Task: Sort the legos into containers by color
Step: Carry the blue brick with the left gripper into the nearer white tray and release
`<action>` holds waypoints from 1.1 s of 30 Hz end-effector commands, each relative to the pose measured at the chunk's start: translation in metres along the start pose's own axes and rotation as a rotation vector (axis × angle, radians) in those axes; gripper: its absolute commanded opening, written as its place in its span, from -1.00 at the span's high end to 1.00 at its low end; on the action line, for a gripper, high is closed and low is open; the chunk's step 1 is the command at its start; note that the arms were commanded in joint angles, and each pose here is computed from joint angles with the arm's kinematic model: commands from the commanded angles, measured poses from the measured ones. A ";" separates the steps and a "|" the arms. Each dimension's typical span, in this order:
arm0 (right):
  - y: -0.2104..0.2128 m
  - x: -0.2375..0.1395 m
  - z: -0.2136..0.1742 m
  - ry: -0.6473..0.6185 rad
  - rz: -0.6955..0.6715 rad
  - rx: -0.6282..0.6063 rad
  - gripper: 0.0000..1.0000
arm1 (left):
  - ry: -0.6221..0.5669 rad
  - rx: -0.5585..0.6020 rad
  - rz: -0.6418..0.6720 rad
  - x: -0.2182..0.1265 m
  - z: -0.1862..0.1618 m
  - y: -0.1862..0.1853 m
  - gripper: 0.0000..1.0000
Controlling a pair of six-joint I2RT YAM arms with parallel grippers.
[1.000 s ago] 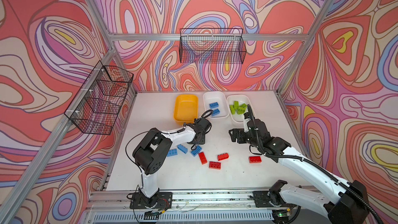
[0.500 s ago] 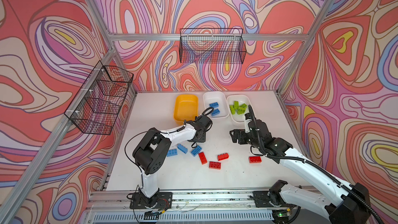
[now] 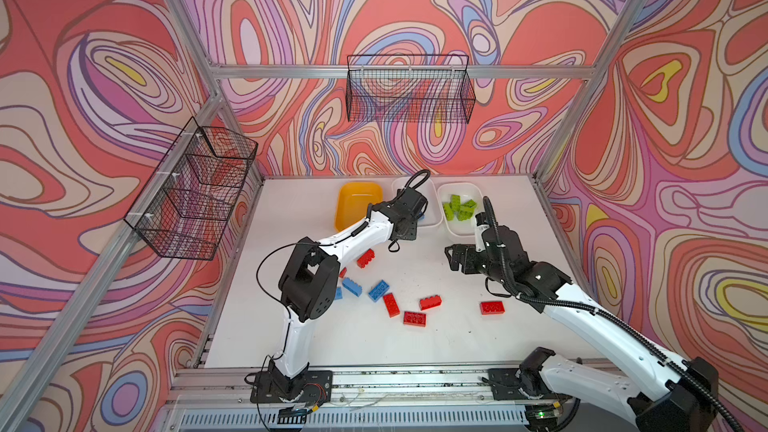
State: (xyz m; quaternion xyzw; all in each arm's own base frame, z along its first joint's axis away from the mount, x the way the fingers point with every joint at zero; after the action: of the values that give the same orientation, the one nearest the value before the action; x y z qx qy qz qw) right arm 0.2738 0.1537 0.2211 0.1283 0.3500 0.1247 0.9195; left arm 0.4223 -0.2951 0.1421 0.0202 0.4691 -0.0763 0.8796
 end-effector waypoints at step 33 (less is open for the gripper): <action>0.003 0.017 0.019 0.031 -0.081 -0.007 -0.96 | -0.370 -0.093 -0.071 0.088 0.153 0.007 -0.81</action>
State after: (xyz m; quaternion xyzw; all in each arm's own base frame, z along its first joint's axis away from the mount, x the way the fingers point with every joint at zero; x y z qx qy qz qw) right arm 0.2958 0.1569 0.2114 0.1009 0.3804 0.0834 0.9155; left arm 0.5964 -0.3225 0.1209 -0.0457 0.3249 -0.0943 0.9399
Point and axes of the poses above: each gripper's point midway between its finger pads, its own x axis out along the fingers, its own y axis along the line the jaws close on, z = x × y, the point moved 2 cm from there along -x, back along the fingers, and after that the axes turned 3 degrees about x, right-handed, at the moved point
